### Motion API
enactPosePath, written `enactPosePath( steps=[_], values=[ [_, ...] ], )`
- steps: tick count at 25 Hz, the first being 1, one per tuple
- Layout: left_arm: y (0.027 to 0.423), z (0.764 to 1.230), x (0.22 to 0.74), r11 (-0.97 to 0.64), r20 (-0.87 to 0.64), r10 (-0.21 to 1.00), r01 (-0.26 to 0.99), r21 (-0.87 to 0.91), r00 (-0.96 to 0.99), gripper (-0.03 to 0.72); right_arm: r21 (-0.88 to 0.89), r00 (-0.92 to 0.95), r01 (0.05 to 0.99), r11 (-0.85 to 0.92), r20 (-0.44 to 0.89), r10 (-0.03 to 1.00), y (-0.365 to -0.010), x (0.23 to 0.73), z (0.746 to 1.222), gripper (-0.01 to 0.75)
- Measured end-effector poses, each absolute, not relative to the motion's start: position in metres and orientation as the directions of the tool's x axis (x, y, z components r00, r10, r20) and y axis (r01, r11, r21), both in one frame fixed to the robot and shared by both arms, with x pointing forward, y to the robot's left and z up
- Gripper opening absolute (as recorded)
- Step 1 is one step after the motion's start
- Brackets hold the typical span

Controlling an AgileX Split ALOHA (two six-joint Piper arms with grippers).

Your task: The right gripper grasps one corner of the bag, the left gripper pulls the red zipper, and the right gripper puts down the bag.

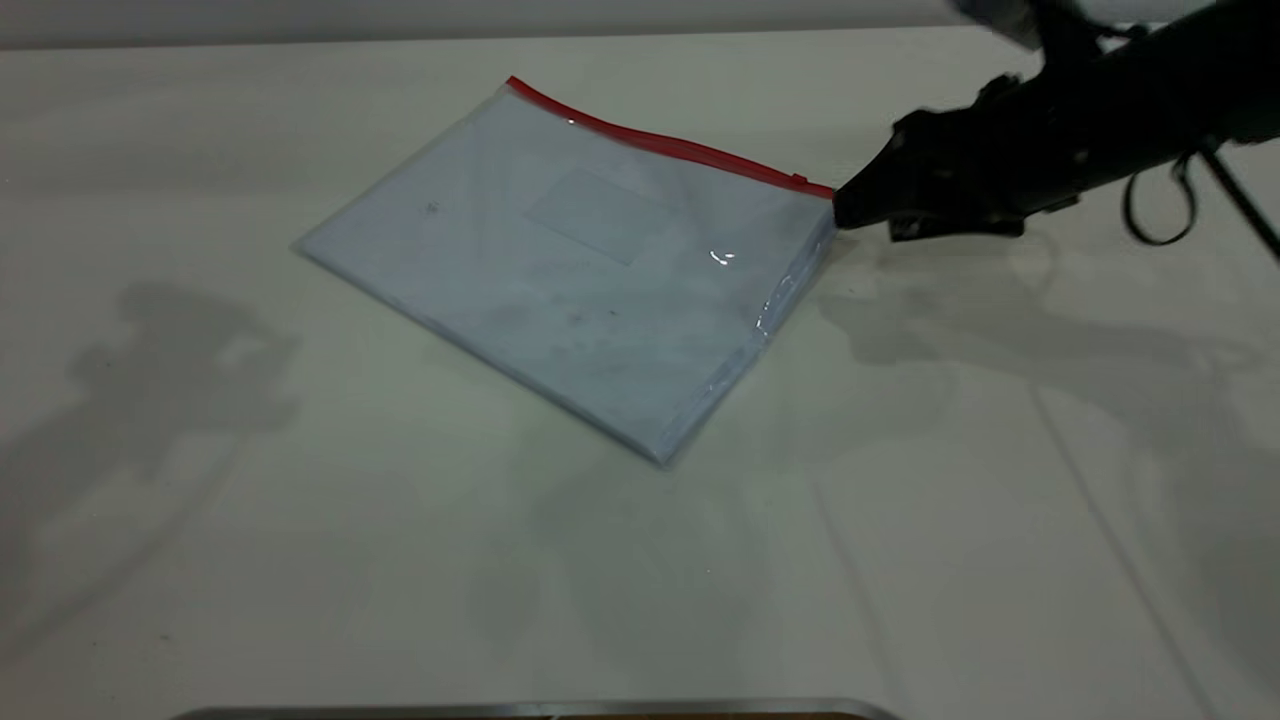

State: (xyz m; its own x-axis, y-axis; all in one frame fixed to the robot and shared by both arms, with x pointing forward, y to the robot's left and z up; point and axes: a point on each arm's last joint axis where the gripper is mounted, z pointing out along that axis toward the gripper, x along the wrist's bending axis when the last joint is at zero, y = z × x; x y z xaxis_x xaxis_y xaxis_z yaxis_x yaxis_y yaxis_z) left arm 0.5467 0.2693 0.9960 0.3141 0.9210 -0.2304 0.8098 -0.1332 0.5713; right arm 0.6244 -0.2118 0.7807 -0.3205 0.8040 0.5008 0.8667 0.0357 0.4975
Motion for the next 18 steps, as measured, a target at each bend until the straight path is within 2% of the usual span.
enactPosePath(
  steps=[15,18],
  values=[
    [0.270,0.996,0.548,-0.131,-0.218,0.926,0.802,0.583,0.309,0.497,0.471,-0.262,0.879,-0.076,0.610,0.748,-0.199,0.668,0.738,0.547],
    [0.270,0.996,0.548,-0.130,-0.219,0.926,0.802,0.583,0.309,0.497,0.468,-0.266,0.880,-0.078,0.622,0.736,-0.192,0.670,0.739,0.501]
  ],
)
